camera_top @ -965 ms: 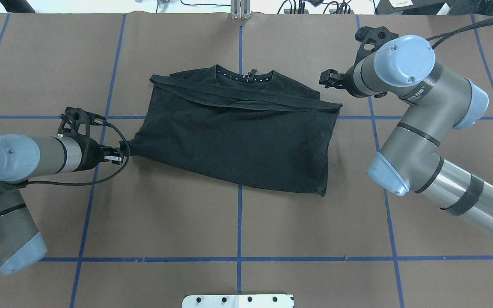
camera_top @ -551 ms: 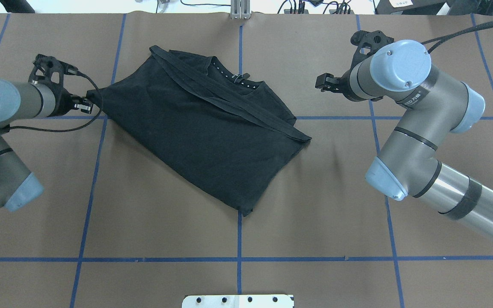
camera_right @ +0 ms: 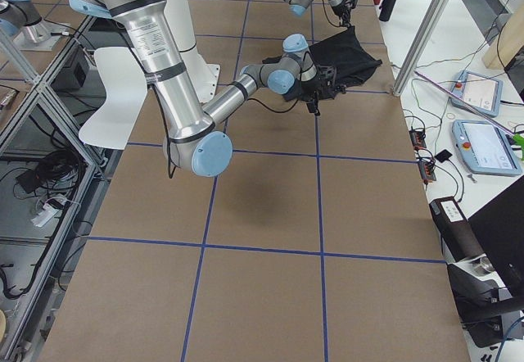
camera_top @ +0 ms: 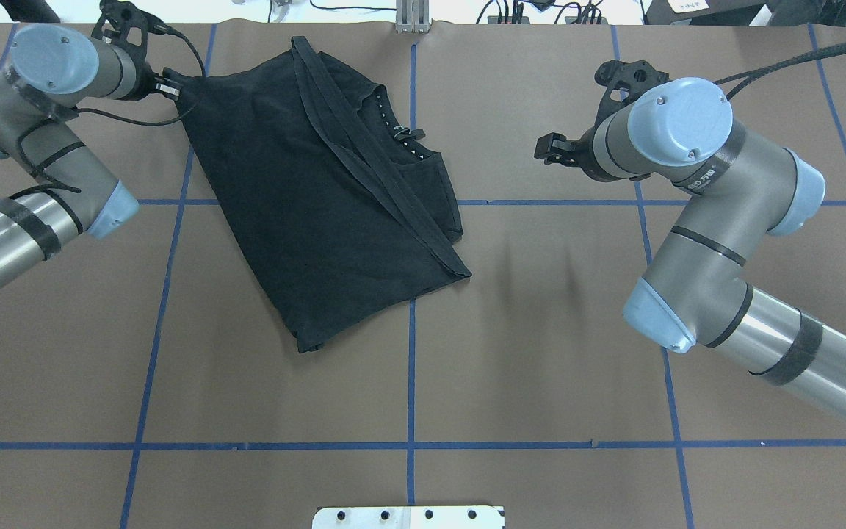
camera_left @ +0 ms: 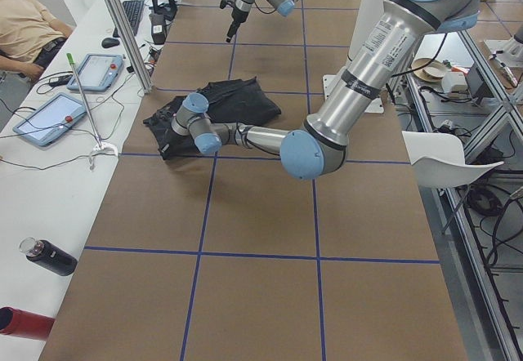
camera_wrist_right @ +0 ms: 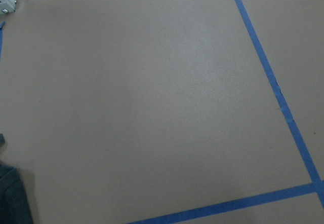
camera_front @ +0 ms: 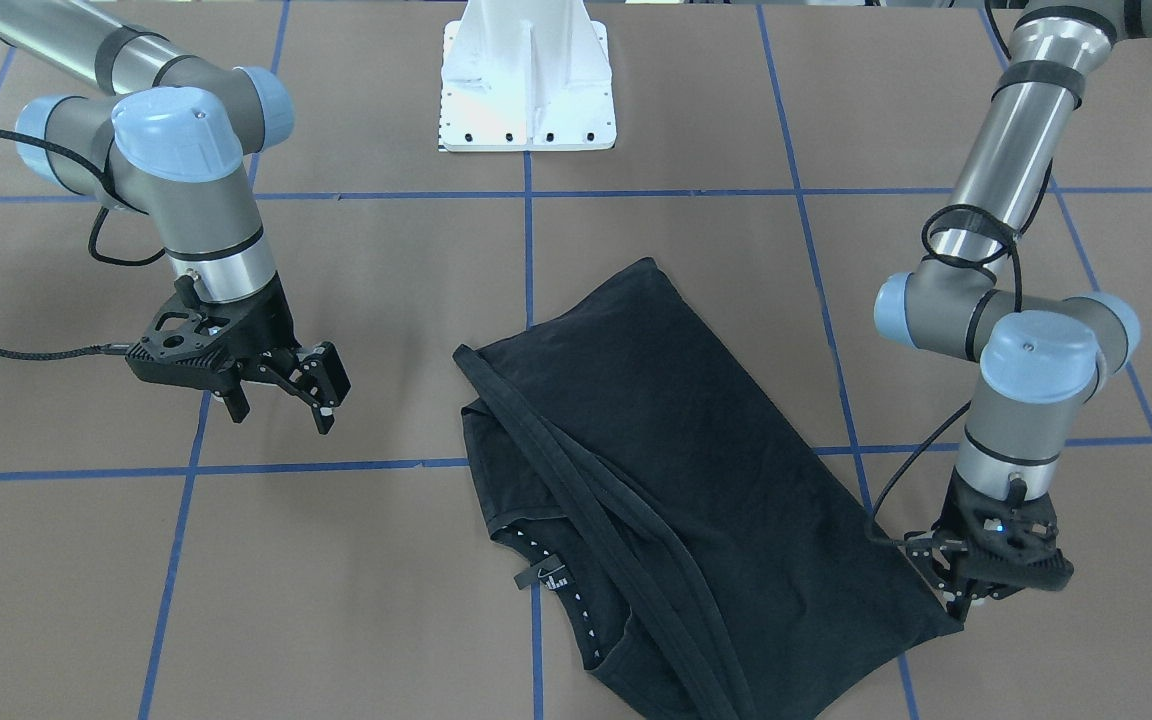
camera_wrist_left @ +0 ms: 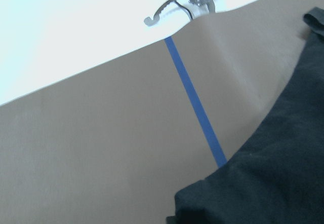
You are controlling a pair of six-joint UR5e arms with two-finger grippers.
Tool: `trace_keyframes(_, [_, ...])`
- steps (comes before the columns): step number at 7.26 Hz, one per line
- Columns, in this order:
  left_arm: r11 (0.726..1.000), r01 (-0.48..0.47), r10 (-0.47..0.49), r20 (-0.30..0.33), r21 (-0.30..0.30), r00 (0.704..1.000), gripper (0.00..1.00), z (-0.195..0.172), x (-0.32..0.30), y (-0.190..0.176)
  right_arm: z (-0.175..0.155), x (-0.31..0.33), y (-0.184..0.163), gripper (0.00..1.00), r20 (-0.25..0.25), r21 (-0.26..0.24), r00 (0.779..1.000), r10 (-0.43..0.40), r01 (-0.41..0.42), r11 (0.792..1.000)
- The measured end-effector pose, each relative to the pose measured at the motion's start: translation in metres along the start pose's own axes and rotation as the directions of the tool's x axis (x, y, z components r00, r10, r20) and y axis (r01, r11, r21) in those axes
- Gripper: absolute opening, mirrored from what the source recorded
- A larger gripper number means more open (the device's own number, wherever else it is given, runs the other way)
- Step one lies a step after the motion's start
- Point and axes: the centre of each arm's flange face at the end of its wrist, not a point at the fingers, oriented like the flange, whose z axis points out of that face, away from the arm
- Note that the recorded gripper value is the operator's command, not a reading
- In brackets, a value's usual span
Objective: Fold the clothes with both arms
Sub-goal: 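Drag the shirt edge away with the left gripper while the right approaches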
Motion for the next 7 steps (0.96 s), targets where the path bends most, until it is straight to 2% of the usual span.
trace_keyframes(2, [0.999,-0.038,0.039,-0.036,0.034,0.999,1.00,-0.014,-0.007,-0.010,0.002,-0.016,0.013,1.00,0.013,-0.013,1.000,-0.004,0.004,1.000])
trace_keyframes(4, [0.998,-0.054,0.060,-0.149,0.042,0.987,1.00,-0.045,-0.015,0.003,0.011,-0.058,0.030,0.98,0.026,-0.015,0.999,0.047,-0.046,0.999])
trace_keyframes(5, [0.998,-0.053,0.061,-0.181,0.045,0.982,1.00,-0.058,-0.018,0.011,0.024,-0.088,0.039,0.90,0.019,-0.003,0.997,0.081,-0.081,0.997])
trace_keyframes(6, [0.998,-0.048,0.057,-0.194,0.047,0.979,1.00,-0.065,-0.019,0.016,0.036,-0.113,0.048,0.77,0.009,0.018,0.994,0.105,-0.105,0.994])
trace_keyframes(7, [0.998,-0.036,0.045,-0.200,0.046,0.979,1.00,-0.067,-0.019,0.018,0.044,-0.132,0.060,0.76,0.001,0.035,0.994,0.112,-0.112,0.993])
